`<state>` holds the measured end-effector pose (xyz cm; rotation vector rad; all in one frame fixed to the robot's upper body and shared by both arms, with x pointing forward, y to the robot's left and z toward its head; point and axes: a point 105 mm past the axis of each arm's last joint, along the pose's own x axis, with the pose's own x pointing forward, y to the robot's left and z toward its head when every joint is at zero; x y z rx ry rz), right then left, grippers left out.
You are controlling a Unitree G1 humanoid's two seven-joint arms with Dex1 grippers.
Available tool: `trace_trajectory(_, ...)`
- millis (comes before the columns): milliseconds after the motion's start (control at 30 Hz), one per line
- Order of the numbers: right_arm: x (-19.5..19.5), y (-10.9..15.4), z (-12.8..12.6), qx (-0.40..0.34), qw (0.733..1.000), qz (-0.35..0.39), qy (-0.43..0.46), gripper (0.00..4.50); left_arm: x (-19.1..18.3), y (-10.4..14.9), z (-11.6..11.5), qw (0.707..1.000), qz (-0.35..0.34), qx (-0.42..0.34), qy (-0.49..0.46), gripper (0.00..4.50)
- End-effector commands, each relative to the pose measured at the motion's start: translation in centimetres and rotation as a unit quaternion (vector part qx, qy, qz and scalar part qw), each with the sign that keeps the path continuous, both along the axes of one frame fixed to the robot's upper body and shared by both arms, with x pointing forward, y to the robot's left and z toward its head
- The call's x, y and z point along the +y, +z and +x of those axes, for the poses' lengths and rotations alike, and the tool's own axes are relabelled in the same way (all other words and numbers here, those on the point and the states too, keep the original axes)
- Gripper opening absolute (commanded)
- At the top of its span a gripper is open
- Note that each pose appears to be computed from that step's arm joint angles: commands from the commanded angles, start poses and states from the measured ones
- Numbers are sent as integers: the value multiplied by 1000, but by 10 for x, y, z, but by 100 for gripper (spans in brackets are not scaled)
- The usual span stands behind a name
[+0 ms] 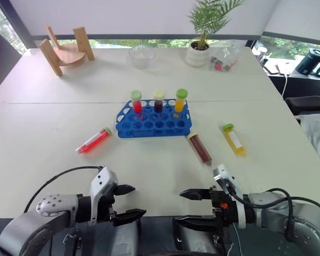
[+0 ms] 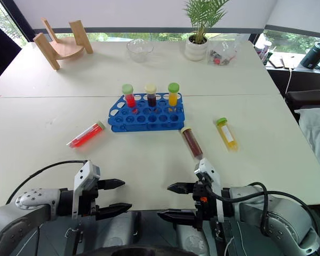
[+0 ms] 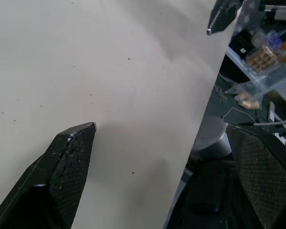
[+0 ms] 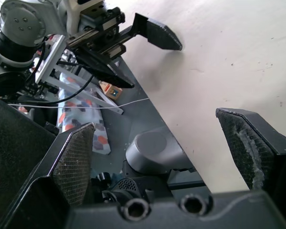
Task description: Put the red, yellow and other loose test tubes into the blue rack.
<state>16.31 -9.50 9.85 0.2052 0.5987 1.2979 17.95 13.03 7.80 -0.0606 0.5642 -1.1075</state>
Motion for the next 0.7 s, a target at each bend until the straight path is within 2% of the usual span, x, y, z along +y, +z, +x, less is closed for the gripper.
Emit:
trace_trajectory(33,3,5,-5,-10,1000,5,16,450,1,8,4,1000,-7,-19,4,445)
trace_trajectory(533,2,11,3,-21,1000,-3,17,450,-3,9,10,999,-4,-33,10,445)
trace_trajectory(700,2,17,8,-31,999,-12,22,450,-4,15,17,999,-21,-35,22,445)
